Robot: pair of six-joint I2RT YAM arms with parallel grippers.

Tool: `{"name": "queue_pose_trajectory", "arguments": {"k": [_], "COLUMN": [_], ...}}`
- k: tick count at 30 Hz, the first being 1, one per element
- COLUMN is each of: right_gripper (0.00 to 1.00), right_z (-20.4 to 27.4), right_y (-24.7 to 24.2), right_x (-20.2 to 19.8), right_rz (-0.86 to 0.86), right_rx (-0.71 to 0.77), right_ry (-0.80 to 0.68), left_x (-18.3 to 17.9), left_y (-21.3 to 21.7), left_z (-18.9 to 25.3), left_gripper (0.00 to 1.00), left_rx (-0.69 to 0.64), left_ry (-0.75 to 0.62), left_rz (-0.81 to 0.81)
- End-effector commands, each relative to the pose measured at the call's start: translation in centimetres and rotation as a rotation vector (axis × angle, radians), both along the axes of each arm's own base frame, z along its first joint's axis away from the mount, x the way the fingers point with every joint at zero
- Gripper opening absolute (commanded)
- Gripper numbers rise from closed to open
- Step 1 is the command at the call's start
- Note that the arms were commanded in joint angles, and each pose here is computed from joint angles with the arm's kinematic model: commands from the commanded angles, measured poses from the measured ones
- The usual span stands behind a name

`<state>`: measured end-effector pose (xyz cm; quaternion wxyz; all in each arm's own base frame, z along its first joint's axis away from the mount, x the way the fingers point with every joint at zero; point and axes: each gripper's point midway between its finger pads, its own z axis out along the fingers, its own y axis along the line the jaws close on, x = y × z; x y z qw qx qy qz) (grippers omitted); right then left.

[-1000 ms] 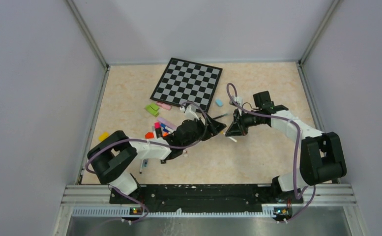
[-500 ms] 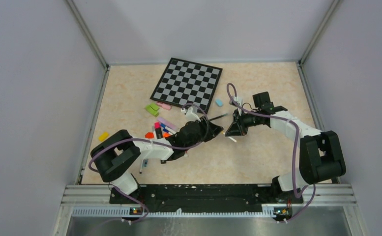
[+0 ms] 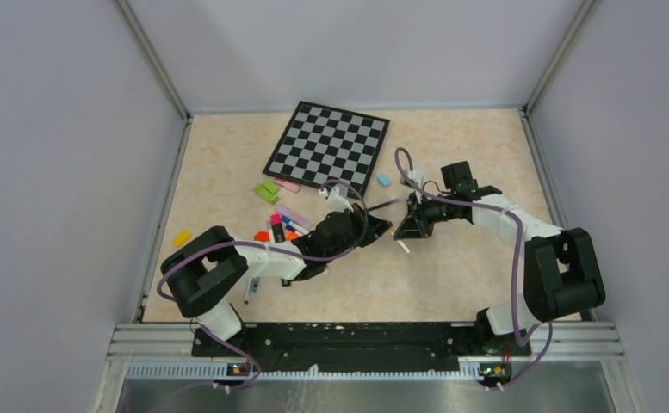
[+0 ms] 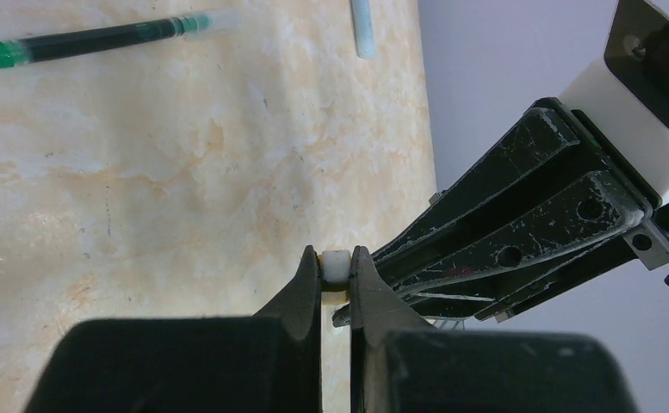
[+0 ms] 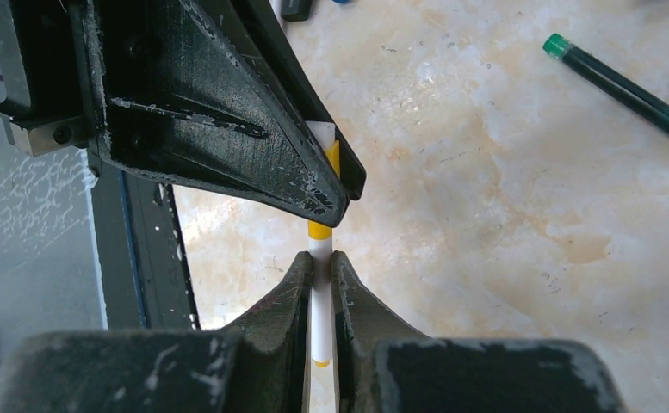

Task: Open the pen caps
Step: Open the pen cap from the pen.

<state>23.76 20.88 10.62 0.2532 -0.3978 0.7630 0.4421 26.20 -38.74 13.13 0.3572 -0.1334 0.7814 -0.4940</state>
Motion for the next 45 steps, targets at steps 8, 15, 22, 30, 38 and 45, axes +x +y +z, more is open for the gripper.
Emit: {"name": "queue_pose_trajectory", "arguments": {"k": [8,15,22,30,38,45], "right_gripper": [0.21,0.09,0.0,0.0,0.0,0.0], "right_z": [0.1,0.2,0.3,-0.6,-0.9,-0.7], "right_y": [0.4,0.6,0.5,0.4,0.3,-2.7], "right_x": [-0.1,-0.5,-1.0,-1.2,-1.0,1.7], "right_rz": [0.018,0.038,0.08,0.087,0.078,-0.016], "right_rx": [0.023,0.035,0.035,0.003,-0.012,-0.101], "right_ry": [-0.006,-0.008,0.0,0.022,0.019,-0.105], "left_x": [0.3,0.4,3.2,9.7,11.5,9.5], "left_y": [-0.4,-0.3,2.8,10.0,12.1,11.6], "left_z": [2.7,3.2,6.1,10.8,12.3,12.5], "left_gripper": [0.0,0.0,0.0,0.0,0.0,0.0], "left_rx": [-0.06,-0.067,-0.135,-0.098,-0.057,-0.021], "left_ry": [-0.109,-0.129,-0.222,-0.322,-0.363,-0.454], "left_rz": [-0.014,-0.008,0.139,0.414,0.477,0.339]}}
